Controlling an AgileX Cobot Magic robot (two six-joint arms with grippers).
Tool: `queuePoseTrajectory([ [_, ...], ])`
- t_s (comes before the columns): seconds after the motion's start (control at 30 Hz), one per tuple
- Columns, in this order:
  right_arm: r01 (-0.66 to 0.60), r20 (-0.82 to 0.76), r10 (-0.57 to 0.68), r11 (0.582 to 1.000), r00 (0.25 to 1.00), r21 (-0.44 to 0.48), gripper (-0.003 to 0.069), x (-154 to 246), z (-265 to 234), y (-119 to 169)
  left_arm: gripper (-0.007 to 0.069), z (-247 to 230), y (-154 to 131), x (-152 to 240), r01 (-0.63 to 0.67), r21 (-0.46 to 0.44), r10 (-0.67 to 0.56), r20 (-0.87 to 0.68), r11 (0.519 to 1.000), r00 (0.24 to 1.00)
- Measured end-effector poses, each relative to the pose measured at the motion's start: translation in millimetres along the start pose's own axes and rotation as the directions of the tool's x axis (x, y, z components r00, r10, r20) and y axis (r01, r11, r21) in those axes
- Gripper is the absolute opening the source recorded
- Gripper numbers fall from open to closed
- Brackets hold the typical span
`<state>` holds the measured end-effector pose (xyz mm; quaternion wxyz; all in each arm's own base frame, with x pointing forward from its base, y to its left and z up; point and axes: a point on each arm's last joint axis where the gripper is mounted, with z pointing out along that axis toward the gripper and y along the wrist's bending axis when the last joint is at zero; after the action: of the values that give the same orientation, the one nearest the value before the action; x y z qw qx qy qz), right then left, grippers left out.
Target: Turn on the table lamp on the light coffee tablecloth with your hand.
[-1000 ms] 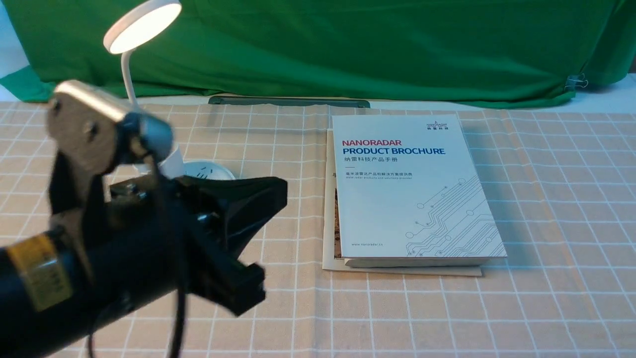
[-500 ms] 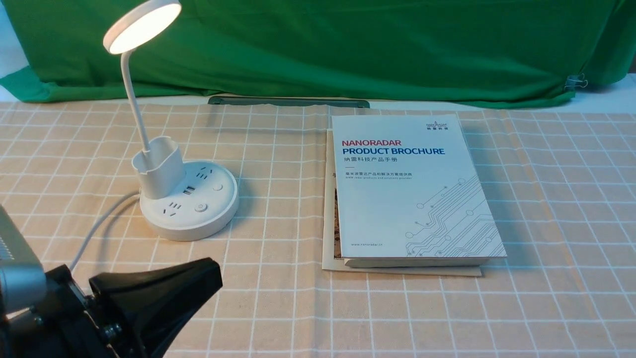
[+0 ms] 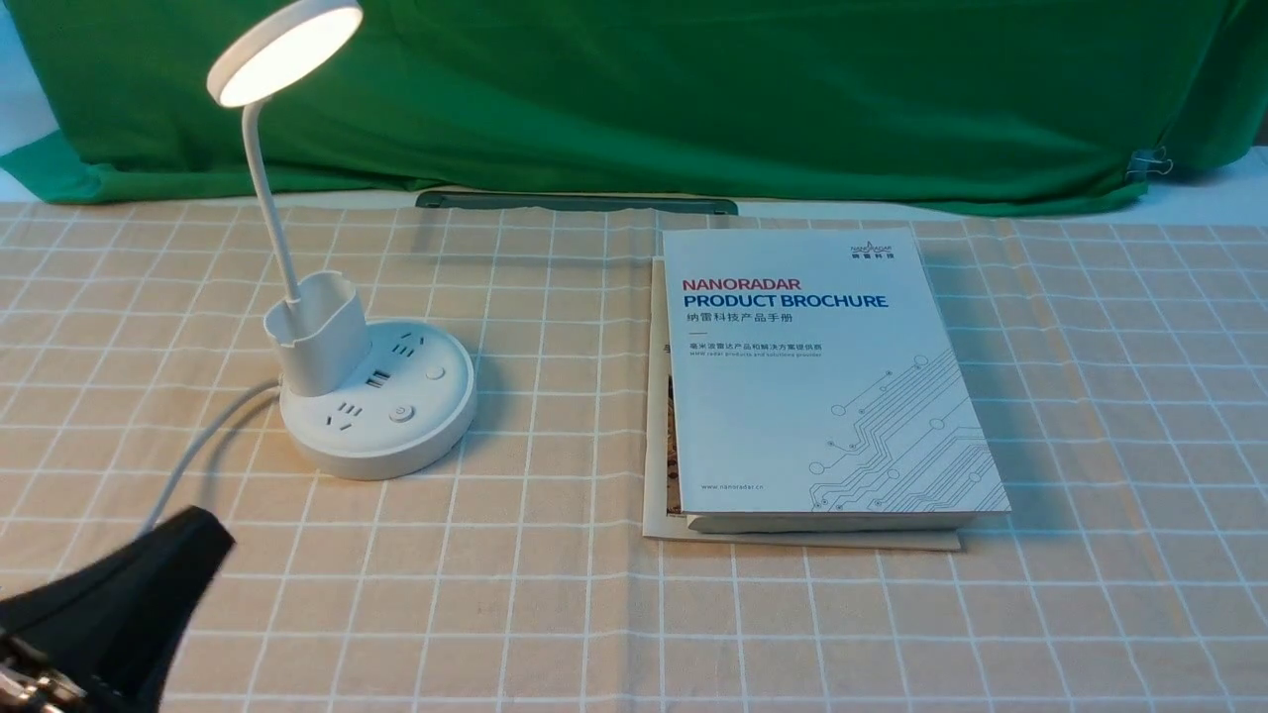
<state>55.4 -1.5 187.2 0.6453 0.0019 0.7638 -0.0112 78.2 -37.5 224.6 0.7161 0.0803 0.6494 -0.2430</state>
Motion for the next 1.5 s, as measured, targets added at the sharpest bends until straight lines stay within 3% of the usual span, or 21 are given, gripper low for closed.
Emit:
queuePoseTrajectory([
  [0.13, 0.0, 0.0, 0.0, 1.0, 1.0, 0.0, 0.0241, 0.0, 0.0, 0.0, 0.0001, -13.2, 11.4, -4.1, -0.021, -0.146, 0.027, 0.041, 0.989, 0.999],
  [0.27, 0.0, 0.0, 0.0, 1.0, 1.0, 0.0, 0.0241, 0.0, 0.0, 0.0, 0.0001, -26.2, 15.5, -1.2, -0.044, -0.235, 0.051, 0.026, 0.971, 0.998],
  [0.43, 0.0, 0.001, 0.0, 1.0, 1.0, 0.0, 0.0241, -0.1, 0.0, 0.0, 0.0001, -36.0, 19.0, 20.6, -0.069, -0.308, 0.013, -0.181, 0.949, 0.983],
  [0.53, 0.0, 0.0, 0.0, 1.0, 1.0, 0.0, 0.0241, 0.0, 0.0, 0.0, 0.0001, -37.5, 20.0, 26.0, -0.071, -0.326, -0.009, -0.237, 0.943, 0.971],
  [1.5, 0.001, 0.0, -0.001, 1.0, 1.0, 0.0, 0.0241, 0.0, 0.0, 0.0, 0.0001, -37.7, 19.8, 25.6, -0.077, -0.326, -0.001, -0.234, 0.942, 0.972],
])
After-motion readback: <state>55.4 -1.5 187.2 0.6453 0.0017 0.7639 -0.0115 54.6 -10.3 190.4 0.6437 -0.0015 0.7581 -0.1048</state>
